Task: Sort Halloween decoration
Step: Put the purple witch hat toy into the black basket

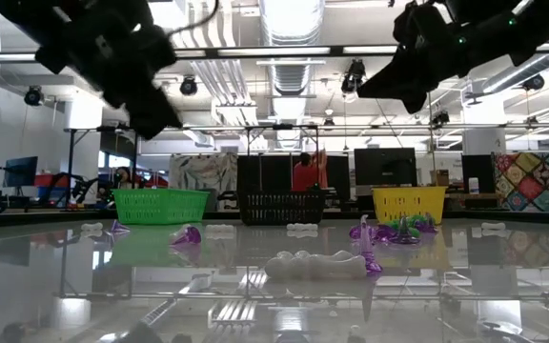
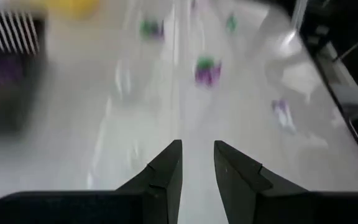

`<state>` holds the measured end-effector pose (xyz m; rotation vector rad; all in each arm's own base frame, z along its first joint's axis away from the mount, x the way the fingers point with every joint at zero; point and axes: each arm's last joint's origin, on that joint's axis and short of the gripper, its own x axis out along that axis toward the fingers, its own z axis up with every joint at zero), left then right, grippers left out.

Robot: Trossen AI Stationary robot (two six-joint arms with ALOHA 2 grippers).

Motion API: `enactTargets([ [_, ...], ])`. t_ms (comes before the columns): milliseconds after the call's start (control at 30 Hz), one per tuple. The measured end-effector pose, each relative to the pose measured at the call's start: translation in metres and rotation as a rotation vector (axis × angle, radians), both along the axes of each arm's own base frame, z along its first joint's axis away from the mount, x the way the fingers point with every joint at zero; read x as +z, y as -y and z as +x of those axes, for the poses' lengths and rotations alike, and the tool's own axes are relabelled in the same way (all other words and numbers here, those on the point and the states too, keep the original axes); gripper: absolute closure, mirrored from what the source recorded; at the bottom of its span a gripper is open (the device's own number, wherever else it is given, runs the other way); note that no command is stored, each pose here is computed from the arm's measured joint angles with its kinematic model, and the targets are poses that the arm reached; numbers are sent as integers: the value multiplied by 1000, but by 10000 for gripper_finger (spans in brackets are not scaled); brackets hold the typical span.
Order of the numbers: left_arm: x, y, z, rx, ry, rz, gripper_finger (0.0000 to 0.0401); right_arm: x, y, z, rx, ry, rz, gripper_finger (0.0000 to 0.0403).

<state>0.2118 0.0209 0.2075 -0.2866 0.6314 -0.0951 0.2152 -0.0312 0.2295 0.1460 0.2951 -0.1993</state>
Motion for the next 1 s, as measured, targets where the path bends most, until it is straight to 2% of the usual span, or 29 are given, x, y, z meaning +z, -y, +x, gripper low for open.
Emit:
enactTargets([
  [167, -18, 5, -15, 135, -286, -141, 326, -5, -4, 5, -31, -19, 40, 394],
  [233, -23, 6, -22, 190, -377, -146, 326, -3, -4, 9, -33, -15, 47, 394],
  [300, -26, 6, -25, 237, -418, -109, 326, -2, -4, 12, -32, -18, 47, 394],
  [367, -26, 5, -25, 269, -413, -59, 326, -1, -4, 15, -31, -18, 42, 394],
  [500, -24, 4, -23, 240, -377, 22, 317, 0, -3, 21, -31, -29, 36, 394],
  [700, -24, 3, -22, 222, -367, 107, 263, -2, -2, 27, -28, -49, 27, 394],
  [867, -29, 2, -20, 231, -380, 128, 216, -6, -1, 29, -42, -72, 7, 394],
  [1000, -37, 2, -16, 242, -393, 140, 208, -8, -1, 30, -44, -85, -4, 394],
])
